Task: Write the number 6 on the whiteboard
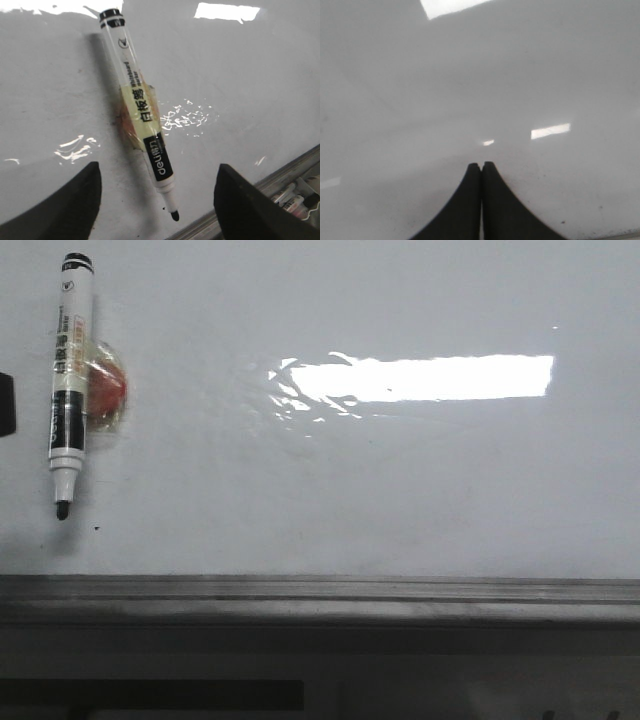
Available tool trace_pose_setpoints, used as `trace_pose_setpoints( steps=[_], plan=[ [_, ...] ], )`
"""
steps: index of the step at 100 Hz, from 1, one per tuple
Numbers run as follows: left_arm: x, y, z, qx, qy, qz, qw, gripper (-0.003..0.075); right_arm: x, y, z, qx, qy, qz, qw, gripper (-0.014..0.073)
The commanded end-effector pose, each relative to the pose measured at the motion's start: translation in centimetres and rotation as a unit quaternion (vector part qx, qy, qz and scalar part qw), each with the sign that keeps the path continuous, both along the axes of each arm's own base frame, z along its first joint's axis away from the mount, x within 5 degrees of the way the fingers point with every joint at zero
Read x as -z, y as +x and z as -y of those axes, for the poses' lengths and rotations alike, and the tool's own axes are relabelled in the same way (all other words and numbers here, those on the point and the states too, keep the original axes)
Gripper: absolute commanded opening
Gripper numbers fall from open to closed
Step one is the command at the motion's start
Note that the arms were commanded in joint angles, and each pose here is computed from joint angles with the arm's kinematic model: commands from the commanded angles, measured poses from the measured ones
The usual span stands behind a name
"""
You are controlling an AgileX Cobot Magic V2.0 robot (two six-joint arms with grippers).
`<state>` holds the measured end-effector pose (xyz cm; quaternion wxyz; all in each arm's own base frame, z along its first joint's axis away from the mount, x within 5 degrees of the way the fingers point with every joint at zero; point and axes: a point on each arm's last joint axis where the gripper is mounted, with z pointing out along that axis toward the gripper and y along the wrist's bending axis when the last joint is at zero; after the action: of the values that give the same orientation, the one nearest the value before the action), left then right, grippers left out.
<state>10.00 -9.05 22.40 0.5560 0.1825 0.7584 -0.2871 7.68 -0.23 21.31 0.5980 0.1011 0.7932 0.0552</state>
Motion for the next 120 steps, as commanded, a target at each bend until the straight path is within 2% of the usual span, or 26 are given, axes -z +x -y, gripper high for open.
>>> trace_pose_setpoints(
  steps=[1, 40, 54, 61, 68, 85, 100, 113, 120],
  plan=[
    [-1.6, 0.8, 1.0, -0.003, -0.038, 0.032, 0.999, 0.0456, -1.9, 0.4, 0.2, 0.01, -0.004, 0.051, 0.999, -0.0071],
    [-1.1, 3.3, 3.8, -0.009, -0.012, -0.015, 1.0, 0.0453, -1.9, 0.4, 0.2, 0.01, -0.004, 0.051, 0.999, -0.0071],
    [-0.4, 3.9, 4.0, -0.032, -0.021, -0.042, 0.998, 0.0446, -1.9, 0.4, 0.2, 0.01, -0.004, 0.051, 0.999, -0.0071],
    [-0.1, 4.1, 4.0, -0.045, -0.023, -0.058, 0.997, 0.0401, -1.9, 0.4, 0.2, 0.01, -0.004, 0.051, 0.999, -0.0071],
    [0.2, 4.3, 3.9, -0.056, -0.026, -0.068, 0.996, 0.031, -1.9, 0.4, 0.2, 0.01, -0.004, 0.051, 0.999, -0.0071],
    [0.3, 4.6, 3.6, -0.068, -0.025, -0.071, 0.995, -0.0022, -1.8, 0.4, 0.2, 0.01, -0.003, 0.05, 0.999, -0.0071],
    [0.3, 4.6, 3.6, -0.068, -0.025, -0.071, 0.995, -0.0019, -2.3, 0.3, -0.1, -0.008, -0.005, 0.043, 0.999, -0.0071],
    [0.3, 4.3, 3.6, -0.056, -0.016, -0.078, 0.995, -0.0019, -2.7, 0.4, -1.1, -0.083, -0.048, 0.01, 0.995, -0.0071],
    [0.0, 3.8, 3.6, -0.032, 0.0, -0.07, 0.997, -0.0019, -3.2, 0.4, -1.7, -0.123, -0.053, 0.002, 0.991, -0.0071]
  ],
)
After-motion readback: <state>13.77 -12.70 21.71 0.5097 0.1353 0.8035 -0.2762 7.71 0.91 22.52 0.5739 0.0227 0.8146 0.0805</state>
